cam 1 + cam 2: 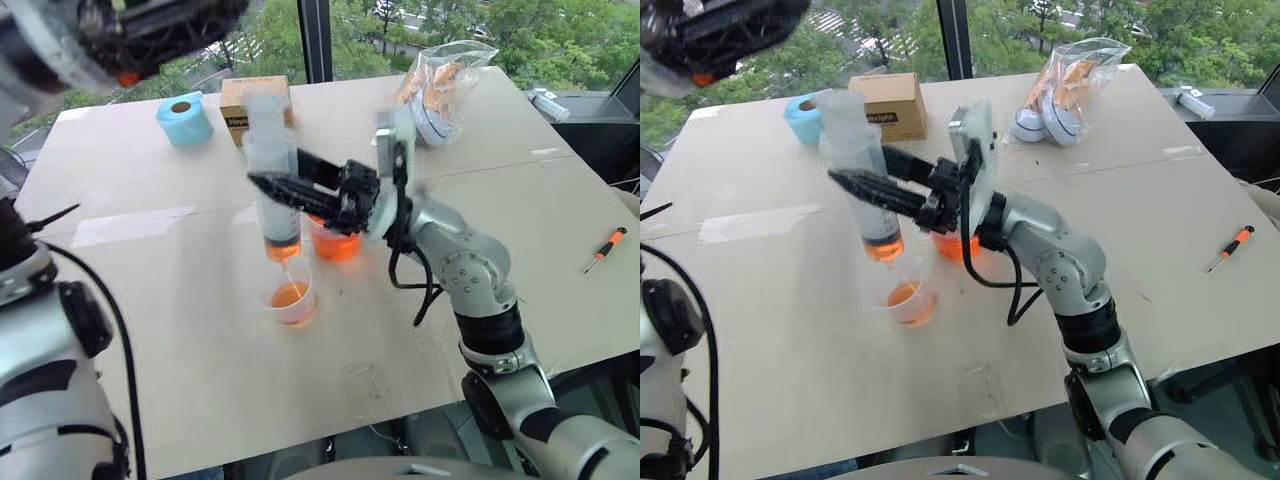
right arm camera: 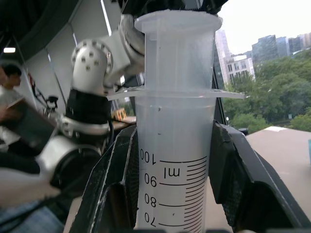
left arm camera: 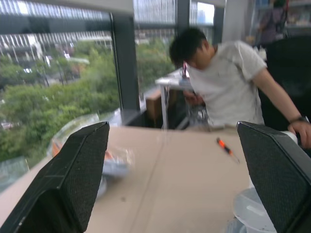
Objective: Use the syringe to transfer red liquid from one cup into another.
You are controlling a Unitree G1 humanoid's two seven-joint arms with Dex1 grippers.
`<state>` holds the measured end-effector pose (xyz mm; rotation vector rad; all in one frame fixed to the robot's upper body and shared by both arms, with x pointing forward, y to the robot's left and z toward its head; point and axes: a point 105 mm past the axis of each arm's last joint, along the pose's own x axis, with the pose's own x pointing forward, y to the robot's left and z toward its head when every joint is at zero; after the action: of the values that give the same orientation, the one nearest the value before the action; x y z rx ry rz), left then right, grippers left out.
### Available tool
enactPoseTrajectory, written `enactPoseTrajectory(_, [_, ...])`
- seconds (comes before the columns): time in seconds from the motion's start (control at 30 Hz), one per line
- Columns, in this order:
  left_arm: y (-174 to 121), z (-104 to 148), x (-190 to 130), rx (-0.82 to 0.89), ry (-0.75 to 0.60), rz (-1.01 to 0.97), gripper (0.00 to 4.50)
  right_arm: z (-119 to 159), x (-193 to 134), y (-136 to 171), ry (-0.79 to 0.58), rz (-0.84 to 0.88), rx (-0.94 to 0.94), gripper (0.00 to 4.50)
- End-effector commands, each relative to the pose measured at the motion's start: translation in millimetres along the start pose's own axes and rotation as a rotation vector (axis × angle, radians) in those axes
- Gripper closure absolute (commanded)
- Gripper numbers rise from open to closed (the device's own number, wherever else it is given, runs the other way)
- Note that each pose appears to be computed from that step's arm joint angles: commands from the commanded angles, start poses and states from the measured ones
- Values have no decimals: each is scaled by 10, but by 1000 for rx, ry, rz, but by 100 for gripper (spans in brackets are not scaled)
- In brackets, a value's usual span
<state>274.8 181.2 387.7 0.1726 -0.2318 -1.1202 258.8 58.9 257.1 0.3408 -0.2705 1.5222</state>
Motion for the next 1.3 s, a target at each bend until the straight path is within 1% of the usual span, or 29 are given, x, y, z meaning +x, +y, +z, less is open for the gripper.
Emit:
enactPoseTrajectory(0.03, [-94,-84,-27,48,84,-25,23,-37,55,97,8,67,-75,301])
enactPoseTrajectory(0.1, [-79,-179,-37,57,122,-9,23,-88,55,90,24,75,-94,301])
enactPoseTrajectory(0.23, [-65,-280,-15,54,137,-2,23,-119,64,86,33,93,-121,301])
enactPoseTrajectory(0.3, [-102,-363,5,49,163,-23,23,-114,71,78,29,94,-127,301])
enactPoseTrajectory(0.4, [-161,-537,4,65,236,-52,23,-101,70,63,26,93,-140,301])
enactPoseTrajectory(0.53, [-206,-613,-17,65,258,-73,23,-84,62,34,23,82,-151,301])
enactPoseTrajectory(0.6, [-204,-739,-63,70,311,-71,23,-66,65,8,17,73,-157,301])
enactPoseTrajectory(0.67, [-219,-810,-77,74,333,-77,23,-42,68,-14,12,65,-165,301])
enactPoseTrajectory(0.93, [-305,-925,-20,59,328,-102,23,116,97,-90,-29,42,-194,301])
enactPoseTrajectory(1.13, [-302,-931,1,65,322,-103,23,203,132,-93,-57,41,-202,301])
enactPoseTrajectory(1.23, [-272,-875,15,82,295,-87,23,223,134,-75,-61,49,-205,301])
enactPoseTrajectory(1.3, [-219,-769,32,74,238,-61,23,183,118,-57,-49,56,-196,301])
